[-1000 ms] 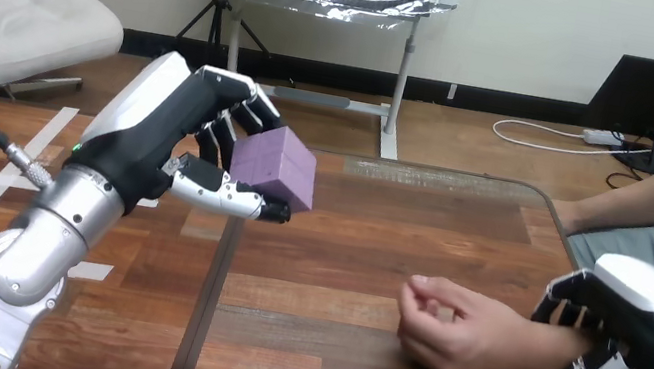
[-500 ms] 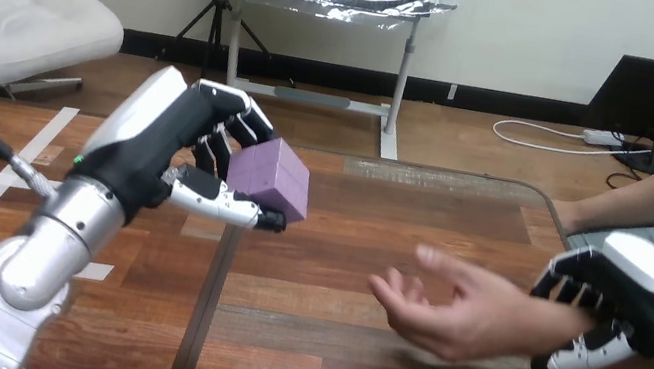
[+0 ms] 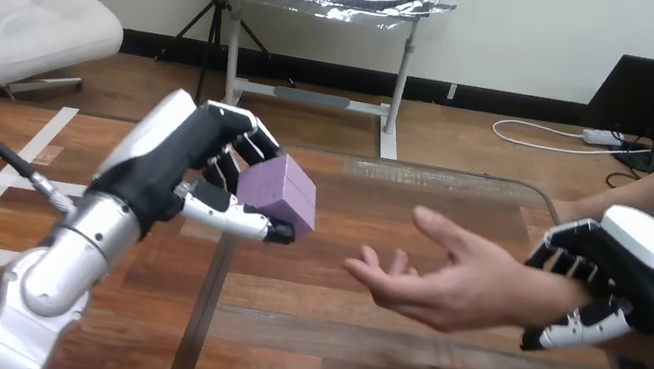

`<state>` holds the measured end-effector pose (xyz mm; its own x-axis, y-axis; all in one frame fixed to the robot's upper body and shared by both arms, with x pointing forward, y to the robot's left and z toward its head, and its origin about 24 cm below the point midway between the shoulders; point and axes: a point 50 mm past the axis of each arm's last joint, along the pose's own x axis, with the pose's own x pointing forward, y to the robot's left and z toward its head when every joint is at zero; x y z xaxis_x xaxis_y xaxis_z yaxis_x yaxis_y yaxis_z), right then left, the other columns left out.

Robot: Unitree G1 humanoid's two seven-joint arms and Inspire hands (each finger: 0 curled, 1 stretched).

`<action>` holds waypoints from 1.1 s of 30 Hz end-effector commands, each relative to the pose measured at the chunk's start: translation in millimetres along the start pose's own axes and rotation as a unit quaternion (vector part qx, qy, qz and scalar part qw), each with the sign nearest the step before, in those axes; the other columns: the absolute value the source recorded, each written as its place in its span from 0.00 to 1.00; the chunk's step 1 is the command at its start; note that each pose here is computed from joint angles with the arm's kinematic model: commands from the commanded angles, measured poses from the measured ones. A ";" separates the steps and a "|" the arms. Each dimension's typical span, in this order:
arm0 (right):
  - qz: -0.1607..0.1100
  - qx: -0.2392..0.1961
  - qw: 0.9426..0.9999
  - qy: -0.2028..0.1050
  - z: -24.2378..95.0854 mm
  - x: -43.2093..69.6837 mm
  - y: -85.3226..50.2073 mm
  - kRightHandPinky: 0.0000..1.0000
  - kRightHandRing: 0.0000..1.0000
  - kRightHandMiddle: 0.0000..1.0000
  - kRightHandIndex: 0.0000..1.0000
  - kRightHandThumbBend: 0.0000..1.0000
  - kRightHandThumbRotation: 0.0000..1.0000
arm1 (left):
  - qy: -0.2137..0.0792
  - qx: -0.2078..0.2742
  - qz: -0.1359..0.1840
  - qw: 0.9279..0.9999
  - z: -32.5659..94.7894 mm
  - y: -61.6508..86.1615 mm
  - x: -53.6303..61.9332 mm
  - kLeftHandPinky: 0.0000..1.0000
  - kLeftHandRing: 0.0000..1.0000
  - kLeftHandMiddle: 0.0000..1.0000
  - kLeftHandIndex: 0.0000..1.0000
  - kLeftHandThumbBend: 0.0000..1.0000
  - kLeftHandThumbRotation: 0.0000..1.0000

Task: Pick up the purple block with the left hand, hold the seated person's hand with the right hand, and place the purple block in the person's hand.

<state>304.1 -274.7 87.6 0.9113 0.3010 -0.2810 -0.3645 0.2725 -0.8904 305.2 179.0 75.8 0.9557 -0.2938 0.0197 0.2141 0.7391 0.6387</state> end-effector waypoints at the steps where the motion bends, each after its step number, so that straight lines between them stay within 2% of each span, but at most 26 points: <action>1: 0.024 0.040 0.999 -0.024 15.4 12.3 20.3 0.42 0.46 0.51 0.56 0.77 0.14 | -0.048 0.003 0.018 0.999 20.8 9.7 18.1 0.32 0.37 0.43 0.45 0.56 0.00; 17: 0.011 0.045 0.998 -0.053 29.1 13.9 16.6 0.41 0.46 0.51 0.56 0.77 0.12 | -0.035 0.004 0.009 0.999 18.3 -2.6 28.9 0.29 0.36 0.42 0.46 0.58 0.00; 33: 0.007 0.042 0.997 -0.067 40.8 15.7 16.7 0.44 0.49 0.53 0.56 0.78 0.16 | -0.034 -0.004 -0.009 0.999 22.0 -15.1 42.9 0.27 0.34 0.42 0.48 0.59 0.00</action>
<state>307.5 -254.1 99.5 0.9099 0.3493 -0.2235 -0.3368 0.3080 -0.8898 319.4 159.1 51.3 0.9507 -0.3036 -0.0636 0.2767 0.7373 0.6163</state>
